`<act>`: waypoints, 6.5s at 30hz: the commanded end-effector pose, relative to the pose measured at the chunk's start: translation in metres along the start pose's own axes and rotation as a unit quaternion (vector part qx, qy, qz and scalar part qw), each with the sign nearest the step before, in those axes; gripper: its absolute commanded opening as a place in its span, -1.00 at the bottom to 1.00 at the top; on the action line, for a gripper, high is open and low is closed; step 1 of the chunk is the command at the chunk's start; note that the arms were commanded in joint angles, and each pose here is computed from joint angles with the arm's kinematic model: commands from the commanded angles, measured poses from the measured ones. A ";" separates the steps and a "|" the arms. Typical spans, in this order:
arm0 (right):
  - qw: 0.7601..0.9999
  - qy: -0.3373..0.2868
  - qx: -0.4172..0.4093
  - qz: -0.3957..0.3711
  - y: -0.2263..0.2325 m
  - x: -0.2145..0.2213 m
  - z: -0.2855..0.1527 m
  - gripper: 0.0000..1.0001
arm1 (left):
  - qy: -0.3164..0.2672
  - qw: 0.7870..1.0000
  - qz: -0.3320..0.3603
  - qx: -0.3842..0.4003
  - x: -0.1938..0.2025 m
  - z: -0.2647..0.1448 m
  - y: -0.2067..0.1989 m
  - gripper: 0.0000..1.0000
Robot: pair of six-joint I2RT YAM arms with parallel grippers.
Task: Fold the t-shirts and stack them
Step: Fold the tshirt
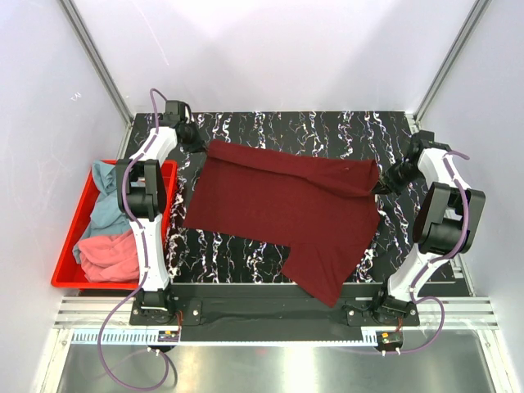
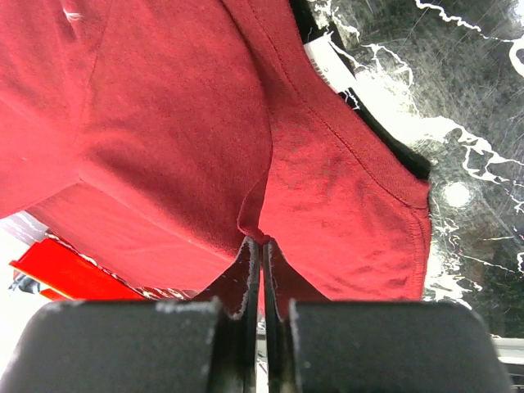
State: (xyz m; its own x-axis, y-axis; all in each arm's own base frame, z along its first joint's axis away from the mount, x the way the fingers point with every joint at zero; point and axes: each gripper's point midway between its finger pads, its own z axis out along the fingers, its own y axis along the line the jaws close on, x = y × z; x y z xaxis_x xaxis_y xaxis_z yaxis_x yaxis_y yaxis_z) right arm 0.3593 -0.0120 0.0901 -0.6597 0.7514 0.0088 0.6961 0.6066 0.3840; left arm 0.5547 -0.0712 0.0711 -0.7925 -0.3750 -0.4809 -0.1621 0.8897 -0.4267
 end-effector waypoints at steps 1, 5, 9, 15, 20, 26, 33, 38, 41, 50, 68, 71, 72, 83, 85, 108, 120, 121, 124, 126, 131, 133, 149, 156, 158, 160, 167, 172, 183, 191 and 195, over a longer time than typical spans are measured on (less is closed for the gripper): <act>0.999 -0.017 -0.017 -0.024 0.007 -0.005 -0.003 -0.94 | -0.020 1.000 0.006 -0.006 -0.012 -0.012 0.002 -1.00; 0.999 -0.014 -0.005 -0.030 0.002 -0.008 0.004 -0.79 | -0.008 1.000 0.001 -0.013 -0.005 -0.008 0.007 -0.76; 0.998 -0.031 0.017 -0.053 -0.003 -0.018 0.000 -0.32 | -0.017 1.000 0.008 -0.017 -0.007 -0.020 0.004 -0.36; 0.996 -0.064 -0.013 -0.064 0.021 -0.045 -0.001 0.27 | -0.124 0.991 0.026 -0.047 -0.046 -0.063 -0.009 0.02; 0.994 -0.076 -0.049 -0.055 0.050 -0.082 0.020 0.22 | -0.117 0.991 0.034 0.049 -0.055 -0.040 -0.055 -0.31; 0.991 -0.091 -0.065 -0.077 0.069 -0.120 0.044 0.10 | -0.057 0.992 0.013 0.110 -0.029 0.010 -0.089 -0.52; 0.989 -0.102 -0.079 -0.076 0.080 -0.141 0.060 0.06 | -0.036 0.994 -0.016 0.102 -0.010 0.037 -0.081 -0.50; 0.990 -0.094 -0.083 -0.058 0.083 -0.144 0.068 -0.06 | -0.030 0.996 -0.026 0.079 -0.004 0.043 -0.071 -0.47; 0.990 -0.104 -0.080 -0.054 0.082 -0.150 0.070 -0.22 | -0.019 0.998 -0.031 0.059 0.002 0.047 -0.060 -0.47; 0.976 -0.166 -0.106 -0.089 0.111 -0.197 0.063 -1.00 | 0.005 0.998 -0.054 0.041 0.013 0.057 -0.047 -0.54; 0.978 -0.181 0.003 -0.107 0.085 -0.191 0.010 0.12 | -0.062 0.997 -0.019 0.046 -0.027 -0.009 -0.069 -0.10; 0.979 -0.168 0.032 -0.114 0.069 -0.170 -0.008 0.15 | -0.091 0.995 -0.001 0.039 -0.038 -0.031 -0.072 -0.04; 0.979 -0.161 0.028 -0.119 0.069 -0.163 -0.011 0.15 | -0.096 0.995 0.002 0.030 -0.040 -0.034 -0.070 -0.04; 0.983 -0.032 -0.070 -0.165 0.090 -0.028 0.007 0.07 | -0.024 0.997 0.037 0.063 0.040 -0.043 -0.106 -0.16; 0.982 -0.017 -0.055 -0.180 0.084 -0.012 0.018 0.08 | -0.009 0.997 0.042 0.067 0.056 -0.046 -0.114 -0.17; 0.953 -0.046 0.078 -0.289 0.089 0.005 0.093 0.00 | 0.056 0.991 0.096 0.068 0.158 -0.110 -0.103 -0.18; 0.942 -0.112 0.088 -0.305 0.114 -0.022 0.069 -1.00 | 0.055 0.990 0.113 0.063 0.153 -0.109 -0.103 -0.18; 0.942 -0.107 0.091 -0.306 0.114 -0.023 0.071 -0.99 | 0.059 0.990 0.114 0.063 0.155 -0.108 -0.103 -0.18; 0.937 -0.117 0.091 -0.315 0.126 -0.039 0.075 -0.92 | 0.062 0.990 0.115 0.061 0.156 -0.107 -0.100 -0.18; 0.932 -0.143 0.086 -0.321 0.140 -0.060 0.067 -0.73 | 0.066 0.989 0.116 0.061 0.158 -0.107 -0.099 -0.18; 0.932 -0.169 0.080 -0.309 0.156 -0.103 0.077 -0.11 | 0.070 0.989 0.116 0.059 0.163 -0.110 -0.096 -0.18; 0.937 -0.168 0.069 -0.299 0.161 -0.103 0.065 -0.09 | 0.069 0.989 0.118 0.058 0.163 -0.113 -0.094 -0.18; 0.966 -0.063 -0.042 -0.247 0.150 -0.018 0.081 -0.46 | 0.076 0.988 0.114 0.066 0.171 -0.117 -0.092 -0.19; 0.969 -0.065 -0.043 -0.235 0.160 -0.029 0.099 -0.35 | 0.076 0.989 0.112 0.064 0.171 -0.119 -0.085 -0.19; 0.969 -0.063 -0.043 -0.234 0.160 -0.030 0.101 -0.32 | 0.077 0.989 0.110 0.064 0.171 -0.118 -0.084 -0.19; 0.971 -0.060 -0.038 -0.230 0.158 -0.029 0.103 -0.29 | 0.075 0.989 0.107 0.064 0.170 -0.119 -0.082 -0.19; 0.970 -0.058 -0.017 -0.235 0.147 -0.030 0.110 -0.20 | 0.074 0.990 0.097 0.065 0.165 -0.117 -0.076 -0.19; 0.971 -0.058 -0.009 -0.232 0.144 -0.033 0.118 -0.20 | 0.074 0.991 0.094 0.067 0.163 -0.116 -0.076 -0.19; 0.971 -0.061 0.000 -0.231 0.146 -0.040 0.124 -0.67 | 0.074 0.991 0.093 0.067 0.162 -0.117 -0.074 -0.19; 0.972 -0.065 -0.007 -0.227 0.150 -0.036 0.107 -1.00 | 0.072 0.991 0.091 0.068 0.161 -0.117 -0.072 -0.19; 0.973 -0.064 -0.017 -0.219 0.154 -0.030 0.094 -1.00 | 0.070 0.991 0.090 0.068 0.160 -0.118 -0.072 -0.19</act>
State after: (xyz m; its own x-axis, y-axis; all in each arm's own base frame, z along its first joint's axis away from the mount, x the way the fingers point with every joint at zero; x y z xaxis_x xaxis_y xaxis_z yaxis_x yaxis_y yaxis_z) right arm 0.5113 0.0807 0.0252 -0.8695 0.4370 -0.2301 0.3509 0.8745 0.3349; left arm 0.3655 -0.1620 0.0977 -0.9017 -0.1688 -0.3979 0.0165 0.9065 -0.4219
